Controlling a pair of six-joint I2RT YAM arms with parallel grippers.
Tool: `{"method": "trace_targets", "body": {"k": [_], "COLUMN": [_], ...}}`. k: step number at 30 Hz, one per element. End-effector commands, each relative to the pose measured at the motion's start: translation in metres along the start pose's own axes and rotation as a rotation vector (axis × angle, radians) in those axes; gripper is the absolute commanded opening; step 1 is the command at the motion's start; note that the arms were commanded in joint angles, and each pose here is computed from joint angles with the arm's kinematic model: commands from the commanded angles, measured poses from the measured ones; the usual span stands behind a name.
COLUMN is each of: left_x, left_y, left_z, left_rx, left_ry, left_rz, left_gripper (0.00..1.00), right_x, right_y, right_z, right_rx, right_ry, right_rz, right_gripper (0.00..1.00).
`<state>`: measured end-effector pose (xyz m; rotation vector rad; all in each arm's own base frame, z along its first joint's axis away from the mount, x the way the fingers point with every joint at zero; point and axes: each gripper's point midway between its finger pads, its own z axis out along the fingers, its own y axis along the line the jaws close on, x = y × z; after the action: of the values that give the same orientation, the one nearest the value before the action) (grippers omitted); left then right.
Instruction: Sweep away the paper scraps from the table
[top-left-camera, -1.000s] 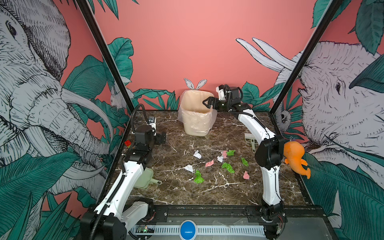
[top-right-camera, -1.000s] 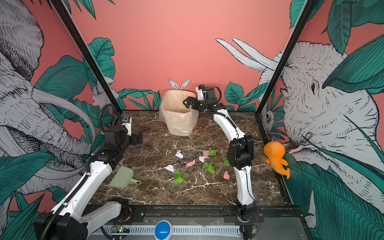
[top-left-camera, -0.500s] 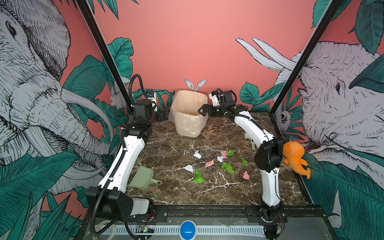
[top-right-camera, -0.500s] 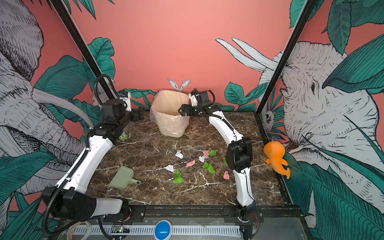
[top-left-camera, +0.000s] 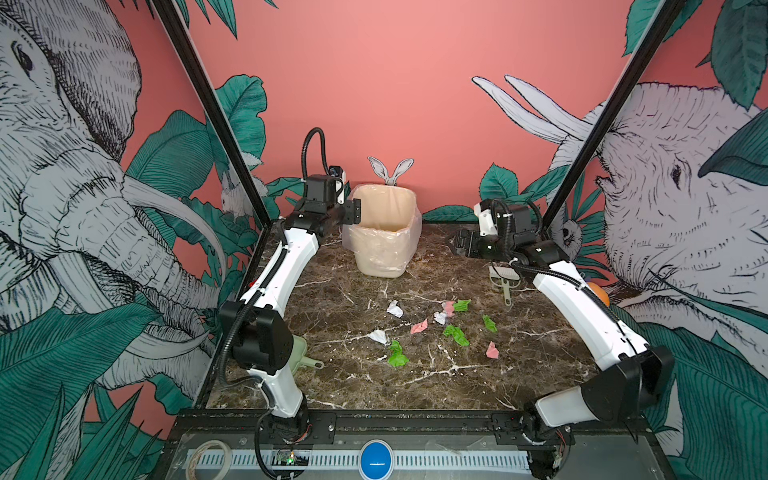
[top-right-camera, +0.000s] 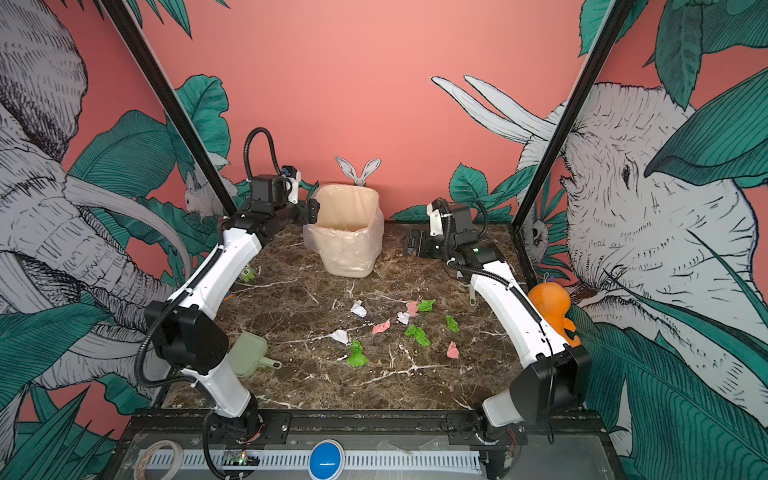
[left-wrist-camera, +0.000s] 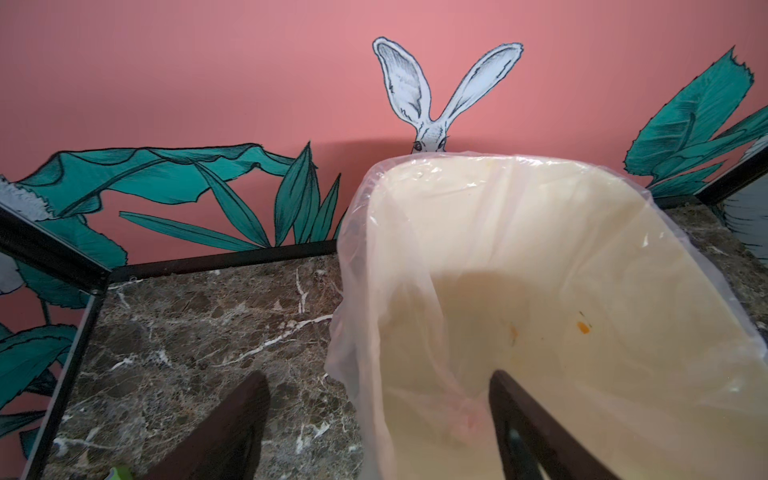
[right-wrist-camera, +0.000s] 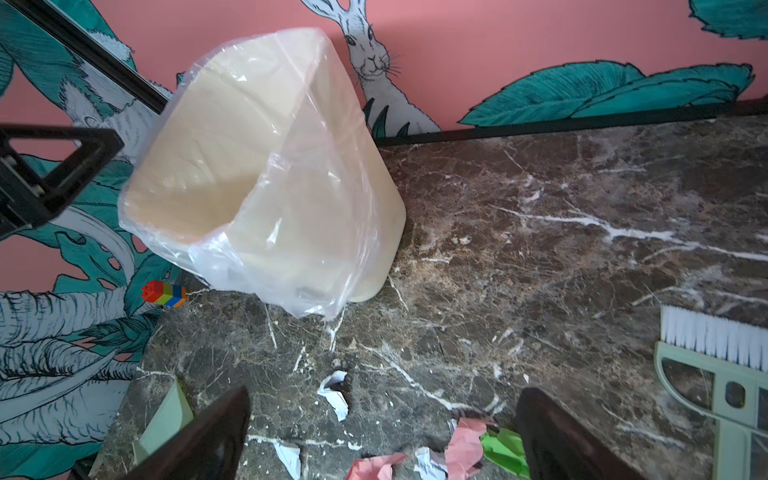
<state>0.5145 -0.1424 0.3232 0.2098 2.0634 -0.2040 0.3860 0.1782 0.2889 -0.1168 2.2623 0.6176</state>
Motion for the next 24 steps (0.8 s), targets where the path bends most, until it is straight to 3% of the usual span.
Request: {"method": "trace_targets", "body": {"k": [1,9,15,24], "left_x": [-0.002,0.013,0.012,0.019], "left_y": [-0.004,0.001,0.004,0.002], "left_z": [-0.005,0.012,0.018,0.029], "left_rx": [-0.002,-0.046,-0.063,-0.062], "left_ry": [0.043,0.150,0.163,0.192], "left_rz": [-0.002,-0.040,-0.054,-0.082], "left_gripper": [0.79,0.70,0.55,0.43], "right_x": [0.009,0.016,0.015,0.019], "right_y": [-0.011,-0.014,-0.013,-0.014], "right_z": [-0.011,-0.013,-0.013,-0.013], "right_rx": [0.037,0.037,0.034,0.032], "right_ry": [0.005,0.024,0.021,0.024], "right_rz": [0.034,0.051,0.055,0.058], "right_gripper": [0.99,0.99,0.99,0.99]}}
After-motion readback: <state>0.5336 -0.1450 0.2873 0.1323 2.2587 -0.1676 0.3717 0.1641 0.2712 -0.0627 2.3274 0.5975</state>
